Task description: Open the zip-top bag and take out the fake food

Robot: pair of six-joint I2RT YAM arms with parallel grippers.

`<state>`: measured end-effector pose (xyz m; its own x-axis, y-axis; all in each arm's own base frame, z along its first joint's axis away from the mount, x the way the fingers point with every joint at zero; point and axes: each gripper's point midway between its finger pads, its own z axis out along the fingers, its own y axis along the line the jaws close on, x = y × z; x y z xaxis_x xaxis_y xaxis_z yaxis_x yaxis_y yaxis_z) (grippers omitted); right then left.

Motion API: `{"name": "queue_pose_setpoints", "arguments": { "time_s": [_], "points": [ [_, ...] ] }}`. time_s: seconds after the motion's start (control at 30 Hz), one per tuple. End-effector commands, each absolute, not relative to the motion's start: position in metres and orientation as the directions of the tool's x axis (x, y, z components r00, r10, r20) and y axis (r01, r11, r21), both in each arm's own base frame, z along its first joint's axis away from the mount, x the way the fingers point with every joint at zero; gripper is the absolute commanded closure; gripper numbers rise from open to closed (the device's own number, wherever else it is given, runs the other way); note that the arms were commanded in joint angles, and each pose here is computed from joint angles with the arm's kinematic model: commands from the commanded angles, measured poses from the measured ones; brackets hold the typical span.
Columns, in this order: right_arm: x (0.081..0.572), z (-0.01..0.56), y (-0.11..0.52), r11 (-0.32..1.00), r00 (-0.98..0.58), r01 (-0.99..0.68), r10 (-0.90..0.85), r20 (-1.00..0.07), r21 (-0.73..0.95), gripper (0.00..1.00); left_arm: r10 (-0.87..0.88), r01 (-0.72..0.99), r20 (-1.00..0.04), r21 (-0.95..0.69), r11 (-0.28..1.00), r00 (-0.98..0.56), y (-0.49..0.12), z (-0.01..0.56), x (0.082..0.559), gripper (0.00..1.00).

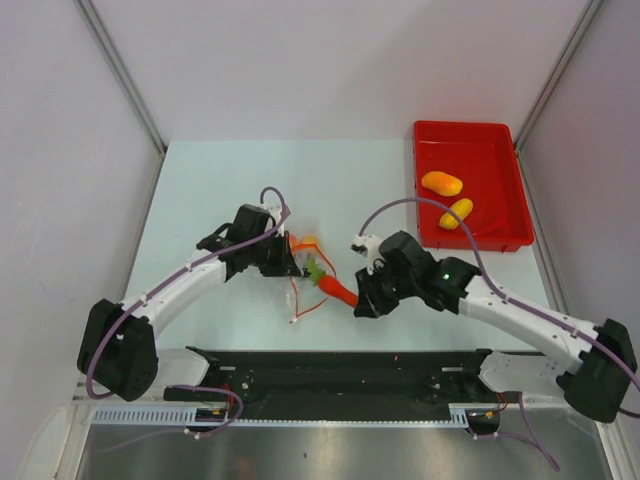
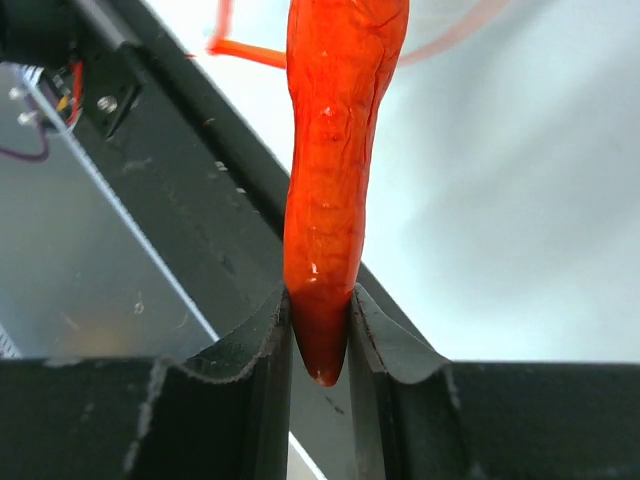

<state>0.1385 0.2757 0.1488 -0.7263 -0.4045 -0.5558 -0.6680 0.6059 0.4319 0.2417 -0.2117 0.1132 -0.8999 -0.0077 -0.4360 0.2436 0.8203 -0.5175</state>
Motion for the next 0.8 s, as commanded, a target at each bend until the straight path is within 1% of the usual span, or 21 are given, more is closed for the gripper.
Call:
{"name": "queue_pose_setpoints", "arguments": {
  "time_s": [0.0, 0.03, 0.07, 0.1, 0.13, 0.17, 0.23, 0.27, 0.3, 0.37, 0.4, 0.47, 0.5, 0.53, 0.6, 0.67, 0.7, 0.77],
  "points": [
    [0.149, 0.146, 0.234, 0.732, -0.774, -0.568, -0.319, -0.547, 0.375, 0.94, -0.002, 0.287, -0.505, -0.494, 0.821, -0.863, -0.210, 0.132, 0.251, 1.00],
    [0.159, 0.156, 0.224, 0.759, -0.771, -0.534, -0.258, -0.583, 0.371, 0.94, 0.000, 0.288, -0.505, -0.493, 0.821, -0.863, -0.209, 0.132, 0.250, 1.00],
    [0.172, 0.160, 0.213, 0.802, -0.766, -0.490, -0.208, -0.608, 0.343, 0.92, 0.002, 0.292, -0.508, -0.493, 0.820, -0.861, -0.209, 0.133, 0.250, 1.00],
    [0.181, 0.164, 0.206, 0.828, -0.770, -0.441, -0.151, -0.620, 0.347, 0.91, 0.001, 0.292, -0.507, -0.495, 0.819, -0.862, -0.209, 0.134, 0.250, 1.00],
    [0.190, 0.170, 0.200, 0.845, -0.763, -0.409, -0.108, -0.637, 0.346, 0.91, 0.003, 0.295, -0.511, -0.493, 0.818, -0.860, -0.210, 0.135, 0.250, 1.00],
    [0.207, 0.174, 0.185, 0.876, -0.759, -0.341, -0.042, -0.650, 0.341, 0.93, 0.004, 0.300, -0.514, -0.496, 0.815, -0.858, -0.211, 0.137, 0.251, 1.00],
    [0.226, 0.181, 0.170, 0.904, -0.748, -0.256, 0.040, -0.663, 0.344, 0.92, 0.007, 0.311, -0.522, -0.498, 0.809, -0.853, -0.212, 0.141, 0.252, 1.00],
    [0.242, 0.180, 0.153, 0.926, -0.746, -0.171, 0.101, -0.658, 0.337, 0.93, 0.007, 0.318, -0.527, -0.503, 0.804, -0.850, -0.213, 0.144, 0.253, 1.00],
    [0.254, 0.185, 0.145, 0.930, -0.729, -0.132, 0.144, -0.669, 0.344, 0.94, 0.010, 0.327, -0.531, -0.506, 0.798, -0.847, -0.215, 0.145, 0.252, 1.00],
    [0.273, 0.182, 0.130, 0.936, -0.722, -0.039, 0.215, -0.657, 0.349, 0.94, 0.017, 0.344, -0.536, -0.518, 0.783, -0.844, -0.218, 0.149, 0.252, 1.00],
    [0.290, 0.188, 0.112, 0.935, -0.695, 0.026, 0.271, -0.667, 0.353, 0.93, 0.020, 0.351, -0.539, -0.520, 0.778, -0.842, -0.219, 0.150, 0.252, 1.00],
    [0.308, 0.188, 0.091, 0.937, -0.677, 0.110, 0.314, -0.666, 0.331, 0.89, 0.031, 0.375, -0.544, -0.536, 0.756, -0.838, -0.223, 0.156, 0.249, 1.00],
    [0.319, 0.174, 0.076, 0.932, -0.695, 0.181, 0.347, -0.630, 0.313, 0.87, 0.034, 0.385, -0.548, -0.541, 0.748, -0.836, -0.225, 0.158, 0.249, 1.00],
    [0.332, 0.184, 0.069, 0.926, -0.675, 0.200, 0.368, -0.640, 0.321, 0.86, 0.041, 0.392, -0.549, -0.541, 0.744, -0.835, -0.225, 0.161, 0.248, 1.00],
    [0.350, 0.174, 0.051, 0.921, -0.683, 0.251, 0.387, -0.619, 0.299, 0.85, 0.045, 0.404, -0.556, -0.545, 0.735, -0.830, -0.226, 0.167, 0.247, 1.00],
    [0.366, 0.178, 0.038, 0.922, -0.669, 0.266, 0.387, -0.635, 0.281, 0.85, 0.050, 0.418, -0.570, -0.538, 0.732, -0.820, -0.225, 0.172, 0.246, 1.00],
    [0.374, 0.168, 0.030, 0.918, -0.676, 0.292, 0.396, -0.622, 0.267, 0.85, 0.056, 0.417, -0.567, -0.533, 0.736, -0.822, -0.224, 0.172, 0.245, 1.00],
    [0.387, 0.173, 0.003, 0.903, -0.644, 0.343, 0.428, -0.634, 0.260, 0.85, 0.063, 0.426, -0.575, -0.523, 0.739, -0.815, -0.223, 0.175, 0.246, 1.00]
  ]
}}
